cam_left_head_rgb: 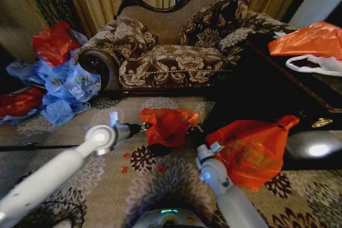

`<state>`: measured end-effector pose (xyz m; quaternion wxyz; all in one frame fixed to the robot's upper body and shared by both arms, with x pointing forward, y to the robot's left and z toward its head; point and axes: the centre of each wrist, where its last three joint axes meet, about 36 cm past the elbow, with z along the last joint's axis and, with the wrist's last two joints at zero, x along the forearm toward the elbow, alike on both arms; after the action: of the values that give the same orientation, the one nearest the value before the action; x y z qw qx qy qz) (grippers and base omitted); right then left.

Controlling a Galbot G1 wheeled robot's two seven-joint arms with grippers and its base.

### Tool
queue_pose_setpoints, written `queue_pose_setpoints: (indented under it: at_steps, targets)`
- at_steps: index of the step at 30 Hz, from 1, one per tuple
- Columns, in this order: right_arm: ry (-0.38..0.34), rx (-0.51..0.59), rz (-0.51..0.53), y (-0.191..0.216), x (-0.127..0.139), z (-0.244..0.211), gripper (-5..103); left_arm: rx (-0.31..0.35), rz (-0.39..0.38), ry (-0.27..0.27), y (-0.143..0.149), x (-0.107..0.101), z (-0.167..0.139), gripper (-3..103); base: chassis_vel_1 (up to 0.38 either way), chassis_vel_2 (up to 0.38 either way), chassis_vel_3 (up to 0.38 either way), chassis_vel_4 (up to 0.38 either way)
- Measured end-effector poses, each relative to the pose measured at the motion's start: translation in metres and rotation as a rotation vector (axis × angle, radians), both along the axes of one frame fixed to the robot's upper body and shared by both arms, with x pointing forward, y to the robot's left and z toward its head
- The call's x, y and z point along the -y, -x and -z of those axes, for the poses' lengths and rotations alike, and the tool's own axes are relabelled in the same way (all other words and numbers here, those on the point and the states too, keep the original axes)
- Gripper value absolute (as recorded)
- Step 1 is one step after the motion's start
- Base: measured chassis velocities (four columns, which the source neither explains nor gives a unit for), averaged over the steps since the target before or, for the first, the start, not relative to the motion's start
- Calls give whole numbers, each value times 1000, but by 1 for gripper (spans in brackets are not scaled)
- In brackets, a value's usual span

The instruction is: Place a garbage bag over the trash bin.

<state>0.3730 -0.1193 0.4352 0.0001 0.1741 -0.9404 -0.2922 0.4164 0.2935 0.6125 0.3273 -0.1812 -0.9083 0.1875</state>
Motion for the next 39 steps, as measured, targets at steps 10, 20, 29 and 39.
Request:
queue_pose_setpoints:
  at_steps: [10, 20, 29, 39]
  targets:
    - [-23, -42, -56, 14, -35, 1, 0, 23, -23, 16, 3, 5, -27, 0, 0, 0, 0, 0]
    - [61, -47, 66, -16, 6, 27, 0, -59, -36, 34, -19, 8, 24, 0, 0, 0, 0, 0]
    - [92, -75, 163, -64, 19, 58, 0, -65, -30, 85, -45, 27, 61, 0, 0, 0, 0, 0]
    - [121, -94, 193, -79, 30, 74, 0, -61, -51, 81, -69, 33, 80, 0, 0, 0, 0, 0]
